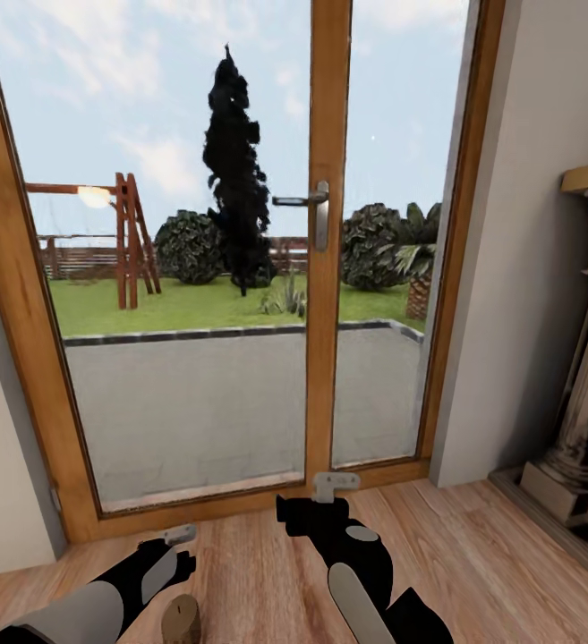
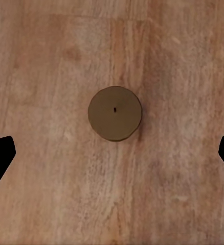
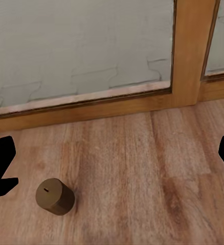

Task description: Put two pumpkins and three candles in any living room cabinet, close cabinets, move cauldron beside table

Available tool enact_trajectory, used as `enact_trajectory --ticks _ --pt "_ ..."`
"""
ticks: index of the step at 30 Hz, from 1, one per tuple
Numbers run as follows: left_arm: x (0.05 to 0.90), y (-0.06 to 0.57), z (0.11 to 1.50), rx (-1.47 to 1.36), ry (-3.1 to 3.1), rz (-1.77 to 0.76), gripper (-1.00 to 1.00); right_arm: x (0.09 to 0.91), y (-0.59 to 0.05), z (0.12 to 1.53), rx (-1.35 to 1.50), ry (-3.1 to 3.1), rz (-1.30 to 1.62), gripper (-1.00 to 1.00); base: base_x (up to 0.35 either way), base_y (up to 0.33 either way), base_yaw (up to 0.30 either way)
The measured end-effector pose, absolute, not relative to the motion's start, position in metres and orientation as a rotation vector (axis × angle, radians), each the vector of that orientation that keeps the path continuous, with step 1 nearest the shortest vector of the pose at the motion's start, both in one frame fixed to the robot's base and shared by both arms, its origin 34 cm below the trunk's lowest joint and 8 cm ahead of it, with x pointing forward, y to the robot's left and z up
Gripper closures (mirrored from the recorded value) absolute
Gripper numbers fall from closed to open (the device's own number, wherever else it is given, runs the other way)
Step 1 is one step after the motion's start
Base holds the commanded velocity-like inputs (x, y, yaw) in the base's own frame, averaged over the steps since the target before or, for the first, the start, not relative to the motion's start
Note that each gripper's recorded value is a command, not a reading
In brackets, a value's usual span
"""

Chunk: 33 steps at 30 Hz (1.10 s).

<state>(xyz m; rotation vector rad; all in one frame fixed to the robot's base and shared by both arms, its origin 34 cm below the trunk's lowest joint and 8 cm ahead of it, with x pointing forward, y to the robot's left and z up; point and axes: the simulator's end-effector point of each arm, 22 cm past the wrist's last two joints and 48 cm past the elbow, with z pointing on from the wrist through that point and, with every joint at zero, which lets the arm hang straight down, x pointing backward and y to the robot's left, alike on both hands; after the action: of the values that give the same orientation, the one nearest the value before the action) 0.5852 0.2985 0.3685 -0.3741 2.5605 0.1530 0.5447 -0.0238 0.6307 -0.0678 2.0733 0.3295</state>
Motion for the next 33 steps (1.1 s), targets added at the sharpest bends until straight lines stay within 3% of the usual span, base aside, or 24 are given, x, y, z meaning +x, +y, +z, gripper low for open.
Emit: enact_trajectory --ticks 33 --pt "0.562 0.297 0.298 -0.374 2.659 0.175 -1.00 0.548 -0.024 0.563 -0.052 2.174 0.339 -1.00 0.000 0.000 0.000"
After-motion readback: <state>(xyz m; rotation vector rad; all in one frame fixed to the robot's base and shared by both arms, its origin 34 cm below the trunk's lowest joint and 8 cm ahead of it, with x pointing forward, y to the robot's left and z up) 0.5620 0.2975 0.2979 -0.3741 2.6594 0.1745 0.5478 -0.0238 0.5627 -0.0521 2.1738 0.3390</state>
